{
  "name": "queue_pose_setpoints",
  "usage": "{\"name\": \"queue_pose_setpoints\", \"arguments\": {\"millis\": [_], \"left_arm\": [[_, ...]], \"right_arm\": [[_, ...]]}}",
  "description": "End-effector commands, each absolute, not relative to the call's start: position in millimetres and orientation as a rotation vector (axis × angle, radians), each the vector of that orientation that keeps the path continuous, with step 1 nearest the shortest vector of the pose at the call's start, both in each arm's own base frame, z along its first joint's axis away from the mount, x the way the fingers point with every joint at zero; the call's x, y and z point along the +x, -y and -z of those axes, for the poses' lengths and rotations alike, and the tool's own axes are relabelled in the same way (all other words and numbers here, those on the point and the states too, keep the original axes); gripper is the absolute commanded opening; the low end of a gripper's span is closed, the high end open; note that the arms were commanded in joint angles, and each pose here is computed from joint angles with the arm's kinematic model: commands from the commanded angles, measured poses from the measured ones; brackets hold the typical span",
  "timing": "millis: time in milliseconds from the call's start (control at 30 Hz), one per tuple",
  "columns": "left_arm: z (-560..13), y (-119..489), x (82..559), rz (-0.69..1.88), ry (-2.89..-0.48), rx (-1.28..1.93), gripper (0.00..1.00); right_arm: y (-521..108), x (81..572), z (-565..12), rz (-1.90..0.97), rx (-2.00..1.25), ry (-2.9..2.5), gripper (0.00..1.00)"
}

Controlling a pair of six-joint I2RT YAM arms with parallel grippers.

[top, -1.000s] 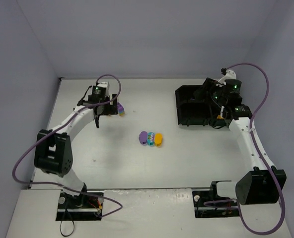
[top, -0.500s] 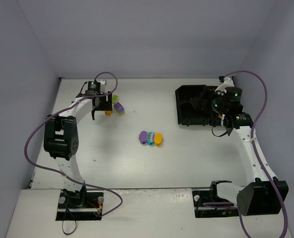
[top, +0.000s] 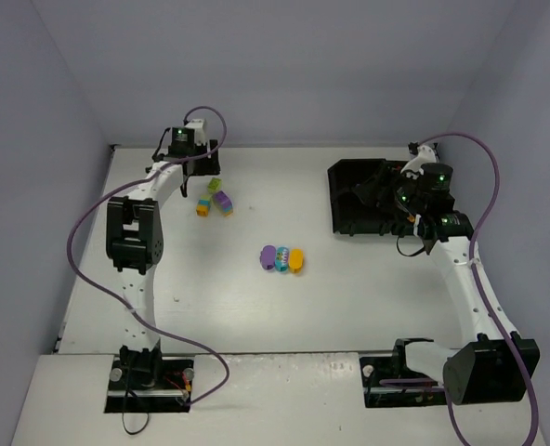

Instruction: Sort the legos into containers by color

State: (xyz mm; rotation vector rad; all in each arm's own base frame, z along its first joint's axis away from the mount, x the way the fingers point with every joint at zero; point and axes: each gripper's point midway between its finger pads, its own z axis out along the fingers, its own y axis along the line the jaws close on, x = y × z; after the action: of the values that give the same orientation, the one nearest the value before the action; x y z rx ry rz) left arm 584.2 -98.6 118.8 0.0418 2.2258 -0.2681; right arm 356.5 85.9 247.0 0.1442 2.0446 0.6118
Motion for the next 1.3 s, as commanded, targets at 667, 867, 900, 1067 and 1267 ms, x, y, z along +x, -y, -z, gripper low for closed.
{"name": "queue_pose_setpoints", "arguments": {"millis": [667, 867, 900, 1067, 1267], "left_arm": [[-95.6, 121.0, 592.1, 0.196, -2.256, 0.200, 0.25], [-121.2, 122.0, 587.0, 0.209, -2.211, 0.211, 0.15], [-127.4, 121.6, 586.2, 0.205, -2.199, 0.219, 0.15], [-203.0, 128.0, 576.5, 0.247, -2.032, 0.277, 0.15], [-277.0, 161.0, 527.3, 0.371, -1.854, 0.510, 0.14]], "right_arm": [[-93.1, 348.6, -258.4, -0.661, 0.121, -1.997, 0.65], [-94.7, 347.7, -262.6, -0.672, 0.110, -1.987, 0.65], [-95.3, 347.5, -263.8, -0.677, 0.111, -1.986, 0.65], [-105.6, 347.8, -285.3, -0.742, 0.071, -1.951, 0.65], [-128.9, 349.3, -312.7, -0.874, 0.009, -1.923, 0.65]]}}
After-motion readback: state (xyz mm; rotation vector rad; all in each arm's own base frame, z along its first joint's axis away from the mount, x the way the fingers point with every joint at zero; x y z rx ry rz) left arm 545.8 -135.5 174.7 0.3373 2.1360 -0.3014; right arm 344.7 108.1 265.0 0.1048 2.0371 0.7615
